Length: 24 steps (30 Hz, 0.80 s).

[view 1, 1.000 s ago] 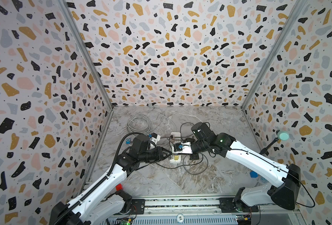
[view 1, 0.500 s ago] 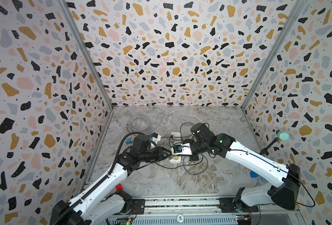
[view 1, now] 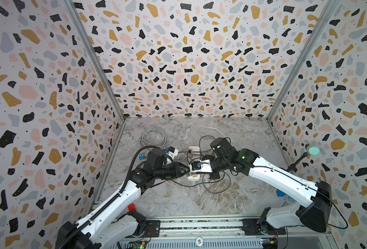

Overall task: Charge mp3
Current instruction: Insert the charging cable into the MP3 player.

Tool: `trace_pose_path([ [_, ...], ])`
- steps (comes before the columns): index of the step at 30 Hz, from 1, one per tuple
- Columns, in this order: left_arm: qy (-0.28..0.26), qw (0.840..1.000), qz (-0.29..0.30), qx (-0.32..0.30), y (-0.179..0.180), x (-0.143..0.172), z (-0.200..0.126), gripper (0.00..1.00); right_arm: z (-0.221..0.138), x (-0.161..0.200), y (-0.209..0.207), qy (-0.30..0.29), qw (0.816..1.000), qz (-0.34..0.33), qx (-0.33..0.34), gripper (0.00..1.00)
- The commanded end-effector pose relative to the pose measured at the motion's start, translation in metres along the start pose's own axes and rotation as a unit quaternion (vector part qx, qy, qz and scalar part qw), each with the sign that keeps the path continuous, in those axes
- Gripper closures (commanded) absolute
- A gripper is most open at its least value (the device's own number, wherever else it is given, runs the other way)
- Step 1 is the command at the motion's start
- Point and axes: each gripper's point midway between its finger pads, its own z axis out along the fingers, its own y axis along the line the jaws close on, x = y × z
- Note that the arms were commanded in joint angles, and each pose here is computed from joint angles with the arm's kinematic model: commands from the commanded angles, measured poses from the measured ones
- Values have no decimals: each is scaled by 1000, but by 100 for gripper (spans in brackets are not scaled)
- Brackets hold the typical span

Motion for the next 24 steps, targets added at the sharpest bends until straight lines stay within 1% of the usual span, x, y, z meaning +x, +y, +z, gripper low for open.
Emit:
trace_pose_path([
  [1,-11,999,29,35,-25,-12,-6,100,-5,-1,6,-5,1000,6,-4,100],
  [15,-11,998,41,45,-33,-16,-7,100,4,14,11,18,1000,8,-18,100],
  [24,-8,998,45,40,-33,-16,-6,100,7,21,12,35,999,7,-26,100],
])
